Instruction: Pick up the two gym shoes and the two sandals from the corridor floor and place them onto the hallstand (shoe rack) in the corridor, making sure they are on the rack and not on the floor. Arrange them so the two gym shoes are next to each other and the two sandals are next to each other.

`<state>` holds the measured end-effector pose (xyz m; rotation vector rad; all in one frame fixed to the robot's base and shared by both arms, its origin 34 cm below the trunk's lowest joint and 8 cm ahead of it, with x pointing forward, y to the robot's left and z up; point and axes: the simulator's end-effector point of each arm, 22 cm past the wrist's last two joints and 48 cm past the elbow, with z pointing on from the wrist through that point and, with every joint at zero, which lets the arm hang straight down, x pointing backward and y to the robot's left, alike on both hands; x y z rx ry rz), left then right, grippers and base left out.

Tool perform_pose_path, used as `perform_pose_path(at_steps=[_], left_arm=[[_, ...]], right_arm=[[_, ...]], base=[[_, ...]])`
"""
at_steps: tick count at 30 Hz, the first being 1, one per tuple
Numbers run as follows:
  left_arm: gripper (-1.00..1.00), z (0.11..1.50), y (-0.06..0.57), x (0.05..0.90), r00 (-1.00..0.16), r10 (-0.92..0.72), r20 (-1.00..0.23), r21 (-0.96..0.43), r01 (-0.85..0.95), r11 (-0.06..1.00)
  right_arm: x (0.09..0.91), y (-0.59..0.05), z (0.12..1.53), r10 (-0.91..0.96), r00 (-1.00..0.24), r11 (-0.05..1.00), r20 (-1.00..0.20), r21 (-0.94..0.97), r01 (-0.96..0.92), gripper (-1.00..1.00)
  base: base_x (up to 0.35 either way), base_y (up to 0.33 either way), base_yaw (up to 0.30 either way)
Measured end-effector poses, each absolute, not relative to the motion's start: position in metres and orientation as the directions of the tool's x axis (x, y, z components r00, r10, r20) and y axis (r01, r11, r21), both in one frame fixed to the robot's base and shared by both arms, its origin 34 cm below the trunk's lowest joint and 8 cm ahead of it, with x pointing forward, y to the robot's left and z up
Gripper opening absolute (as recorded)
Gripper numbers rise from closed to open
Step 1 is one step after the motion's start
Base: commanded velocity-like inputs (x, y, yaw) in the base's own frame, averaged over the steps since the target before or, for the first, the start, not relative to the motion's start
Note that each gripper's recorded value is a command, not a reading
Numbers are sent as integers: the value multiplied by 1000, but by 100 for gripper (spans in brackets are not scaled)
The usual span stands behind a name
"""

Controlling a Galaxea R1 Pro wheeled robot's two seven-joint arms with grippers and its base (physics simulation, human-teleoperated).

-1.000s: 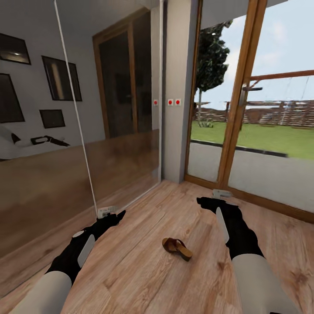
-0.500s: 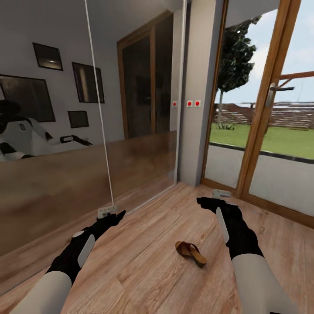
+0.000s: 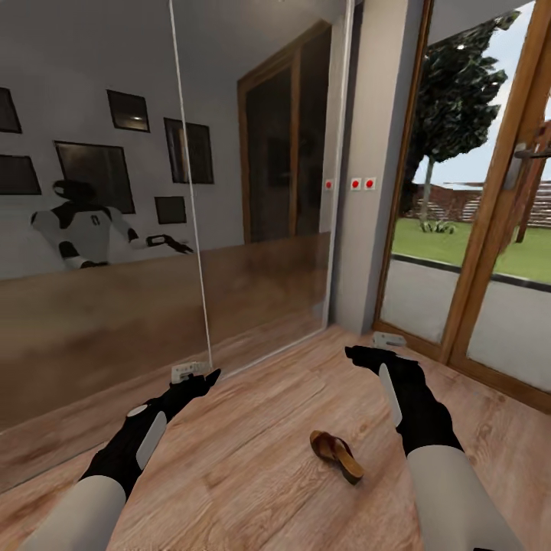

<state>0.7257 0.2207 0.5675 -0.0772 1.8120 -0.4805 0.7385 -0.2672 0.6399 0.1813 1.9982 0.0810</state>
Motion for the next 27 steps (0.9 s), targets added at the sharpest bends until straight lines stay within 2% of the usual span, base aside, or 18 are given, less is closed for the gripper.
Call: perform_pose_path(at_steps=[5,11,19,27], left_arm=[[100,568,221,726,-297,-296,-908,-361,193,913],[100,569,221,726,-297,-296,-908,-361,193,912],[100,569,221,726,-297,-297,-908,-361,192,912],[100,569,221,726,-297,-298,-907,-363,192,912]], right_arm=[[738,-267,641,164,-410,986,-897,139,91,100],[738,-267,641,164,-410,986,-897,138,91,100],[738,-267,639,165,-415,986,-895,141,88,100],[738,-266,638,162,-416,986,-895,136,91,100]], base=[[38,-340,115],[164,-313,7],[37,-318,1],[1,-45,45]])
